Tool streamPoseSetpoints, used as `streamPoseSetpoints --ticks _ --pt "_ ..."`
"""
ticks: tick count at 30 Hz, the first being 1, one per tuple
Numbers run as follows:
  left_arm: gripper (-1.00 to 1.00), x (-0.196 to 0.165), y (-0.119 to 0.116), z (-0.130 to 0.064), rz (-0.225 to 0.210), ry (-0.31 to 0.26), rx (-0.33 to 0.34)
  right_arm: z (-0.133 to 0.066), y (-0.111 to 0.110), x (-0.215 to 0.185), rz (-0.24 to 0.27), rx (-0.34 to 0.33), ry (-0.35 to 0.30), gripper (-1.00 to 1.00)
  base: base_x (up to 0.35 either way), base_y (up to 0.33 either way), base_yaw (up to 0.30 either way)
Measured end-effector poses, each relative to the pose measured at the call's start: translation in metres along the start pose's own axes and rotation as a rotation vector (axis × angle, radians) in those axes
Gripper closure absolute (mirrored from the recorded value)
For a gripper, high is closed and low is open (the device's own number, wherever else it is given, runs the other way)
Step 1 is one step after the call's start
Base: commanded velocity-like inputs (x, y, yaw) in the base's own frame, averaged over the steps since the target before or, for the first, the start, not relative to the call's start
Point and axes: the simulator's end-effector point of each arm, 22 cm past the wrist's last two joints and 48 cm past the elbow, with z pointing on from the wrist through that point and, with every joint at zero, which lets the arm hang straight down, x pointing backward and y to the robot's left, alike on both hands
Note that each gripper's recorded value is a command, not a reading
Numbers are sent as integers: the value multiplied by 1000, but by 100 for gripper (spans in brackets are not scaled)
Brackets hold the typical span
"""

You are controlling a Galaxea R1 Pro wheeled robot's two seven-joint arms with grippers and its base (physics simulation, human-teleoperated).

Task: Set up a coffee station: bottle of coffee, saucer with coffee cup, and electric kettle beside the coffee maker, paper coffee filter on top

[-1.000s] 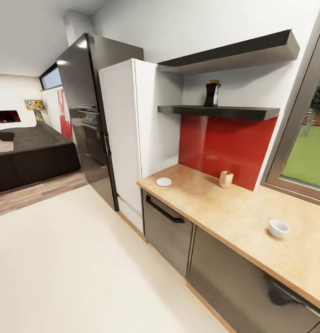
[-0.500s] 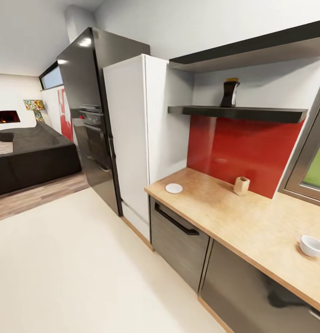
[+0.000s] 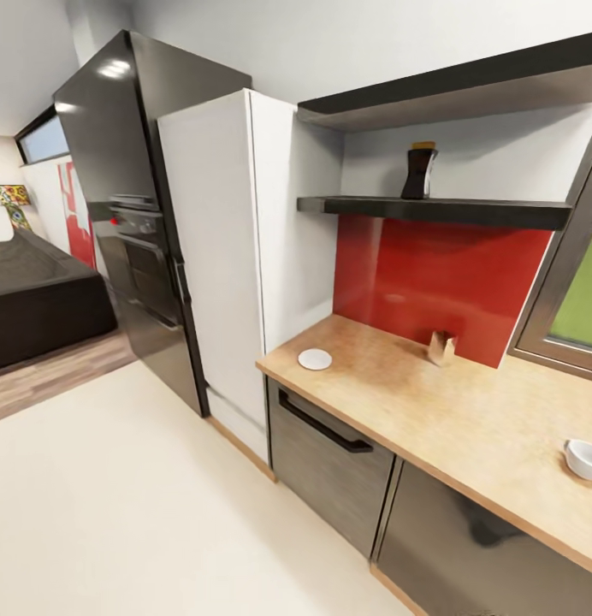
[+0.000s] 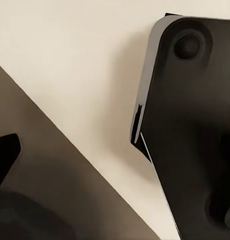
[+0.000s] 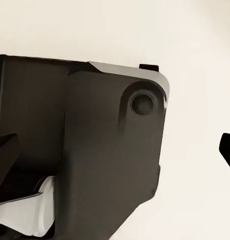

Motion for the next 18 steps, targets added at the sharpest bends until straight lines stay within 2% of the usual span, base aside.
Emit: streamPoseSetpoints --ticks 14,18 --pt "-100 0 2 0 -2 1 -3 0 0 0 0 0 0 -100 25 330 -267" --pt "-100 0 2 0 -2 1 -4 0 0 -1 1 0 -1 -100 178 276 -267"
